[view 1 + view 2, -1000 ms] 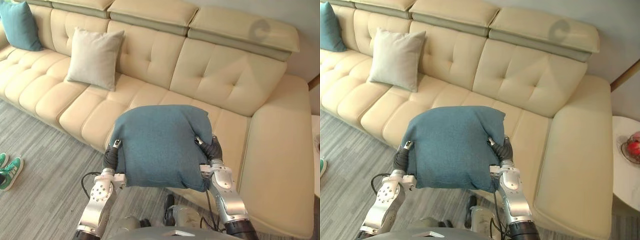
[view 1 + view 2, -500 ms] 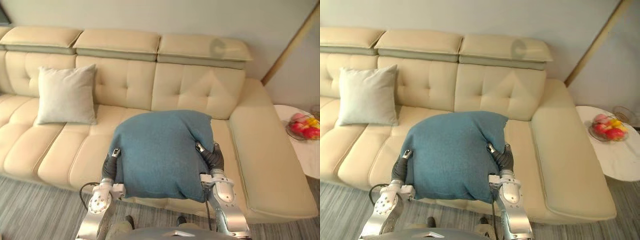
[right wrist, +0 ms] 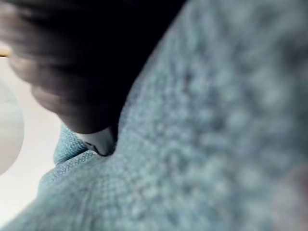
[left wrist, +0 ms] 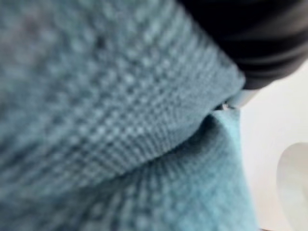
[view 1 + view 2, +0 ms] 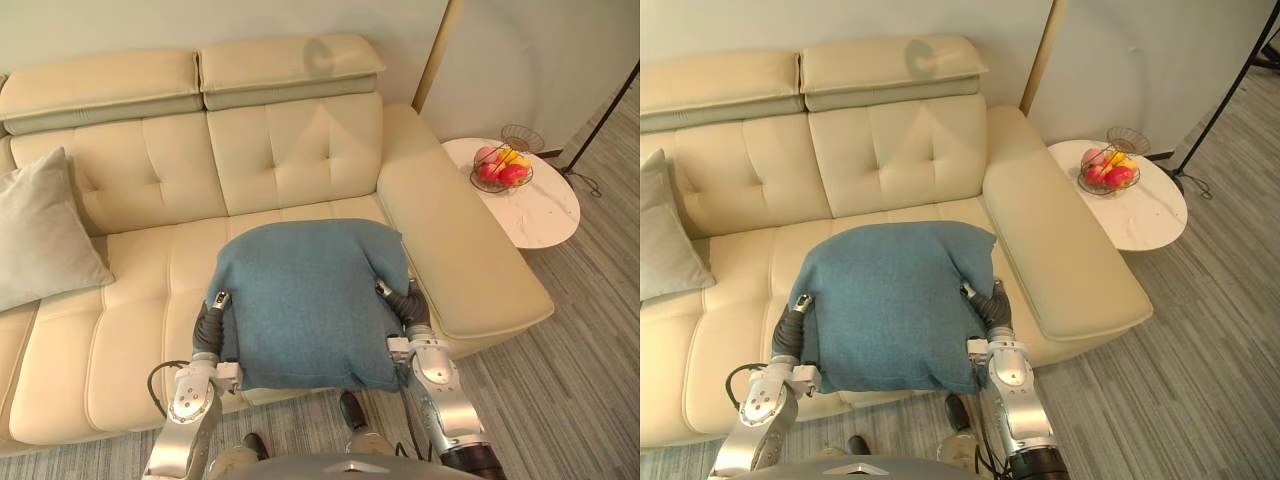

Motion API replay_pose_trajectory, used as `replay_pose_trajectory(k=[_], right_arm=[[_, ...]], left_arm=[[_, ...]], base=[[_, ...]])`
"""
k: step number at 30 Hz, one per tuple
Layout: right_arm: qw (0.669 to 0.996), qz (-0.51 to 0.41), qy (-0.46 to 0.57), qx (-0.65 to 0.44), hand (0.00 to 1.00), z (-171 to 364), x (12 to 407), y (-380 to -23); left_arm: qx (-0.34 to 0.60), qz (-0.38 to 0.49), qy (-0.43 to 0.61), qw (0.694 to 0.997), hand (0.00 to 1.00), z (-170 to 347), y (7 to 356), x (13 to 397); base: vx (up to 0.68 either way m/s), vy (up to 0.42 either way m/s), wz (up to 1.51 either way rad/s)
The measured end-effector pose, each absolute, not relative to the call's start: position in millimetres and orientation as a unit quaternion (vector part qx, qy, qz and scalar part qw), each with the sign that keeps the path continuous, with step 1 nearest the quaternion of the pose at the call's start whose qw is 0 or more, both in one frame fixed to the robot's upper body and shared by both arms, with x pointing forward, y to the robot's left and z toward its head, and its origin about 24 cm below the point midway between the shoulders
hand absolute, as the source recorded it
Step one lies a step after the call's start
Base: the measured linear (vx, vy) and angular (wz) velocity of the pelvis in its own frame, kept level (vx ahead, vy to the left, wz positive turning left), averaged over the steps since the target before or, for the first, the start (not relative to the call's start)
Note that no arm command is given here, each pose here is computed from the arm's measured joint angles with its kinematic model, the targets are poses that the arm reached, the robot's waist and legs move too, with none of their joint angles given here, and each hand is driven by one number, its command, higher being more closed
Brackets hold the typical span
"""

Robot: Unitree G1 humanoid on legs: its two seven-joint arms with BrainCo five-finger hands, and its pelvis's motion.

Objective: Pick up cushions and gather them together orderly.

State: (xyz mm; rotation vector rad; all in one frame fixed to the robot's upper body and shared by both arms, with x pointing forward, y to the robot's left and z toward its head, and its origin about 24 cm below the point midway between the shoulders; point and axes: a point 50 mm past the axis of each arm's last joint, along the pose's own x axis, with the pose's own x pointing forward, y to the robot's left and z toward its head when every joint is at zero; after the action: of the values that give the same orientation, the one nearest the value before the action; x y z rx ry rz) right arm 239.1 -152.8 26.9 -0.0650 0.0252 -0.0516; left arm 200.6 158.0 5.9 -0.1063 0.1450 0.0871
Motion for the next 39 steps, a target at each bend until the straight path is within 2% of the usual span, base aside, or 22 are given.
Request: replay_pose_trajectory(k=[7,11,13,15,17,22,23,24,25,31,35,37,39], right_arm=[[0.995,-0.07,-0.051,-0.039,1.0,60,281,-148],[0.985,-0.12,-0.124,-0.006,1.0,104,306,-139],[0.965,-0.153,-0.214,0.008,1.0,162,325,-132],[0.951,-0.165,-0.259,0.018,1.0,191,330,-129],[0.924,-0.185,-0.332,0.043,1.0,242,334,-128],[0.862,-0.215,-0.456,0.057,1.0,337,327,-127],[0.855,-0.224,-0.464,0.06,0.0,355,330,-128],[0.853,-0.23,-0.464,0.061,0.0,367,334,-128],[0.852,-0.238,-0.462,0.065,0.0,380,335,-128],[0.836,-0.275,-0.465,0.095,0.0,427,332,-140],[0.808,-0.267,-0.51,0.128,0.0,481,306,-155],[0.815,-0.265,-0.504,0.112,0.0,484,309,-157],[0.84,-0.258,-0.467,0.096,0.0,474,327,-158]], left_arm=[[-0.016,0.059,-0.017,0.998,1.0,46,153,263],[-0.023,0.081,-0.107,0.991,1.0,100,145,305],[-0.035,0.099,-0.189,0.976,1.0,154,142,330],[-0.04,0.107,-0.232,0.966,1.0,183,142,336],[-0.037,0.109,-0.312,0.943,1.0,238,141,346],[-0.042,0.118,-0.443,0.888,1.0,341,138,342],[-0.05,0.126,-0.454,0.881,1.0,357,140,344],[-0.058,0.133,-0.456,0.878,1.0,367,141,345],[-0.061,0.139,-0.457,0.876,0.0,378,140,348],[-0.087,0.173,-0.456,0.869,0.0,419,136,350],[-0.119,0.174,-0.489,0.847,0.0,465,130,329],[-0.115,0.174,-0.488,0.847,0.0,467,130,329],[-0.092,0.182,-0.469,0.859,0.0,460,130,339]], base=[[-0.11,-0.042,0.14],[-0.11,-0.053,0.07],[-0.12,-0.043,0.31],[-0.09,-0.042,0.19],[-0.06,-0.033,0.39],[-0.02,-0.032,0.32],[-0.02,-0.048,0.17],[-0.03,-0.059,0.14],[-0.03,-0.049,0.12],[0.0,-0.018,0.16],[0.03,0.055,0.22],[0.04,0.096,0.17],[0.05,0.126,0.1]])
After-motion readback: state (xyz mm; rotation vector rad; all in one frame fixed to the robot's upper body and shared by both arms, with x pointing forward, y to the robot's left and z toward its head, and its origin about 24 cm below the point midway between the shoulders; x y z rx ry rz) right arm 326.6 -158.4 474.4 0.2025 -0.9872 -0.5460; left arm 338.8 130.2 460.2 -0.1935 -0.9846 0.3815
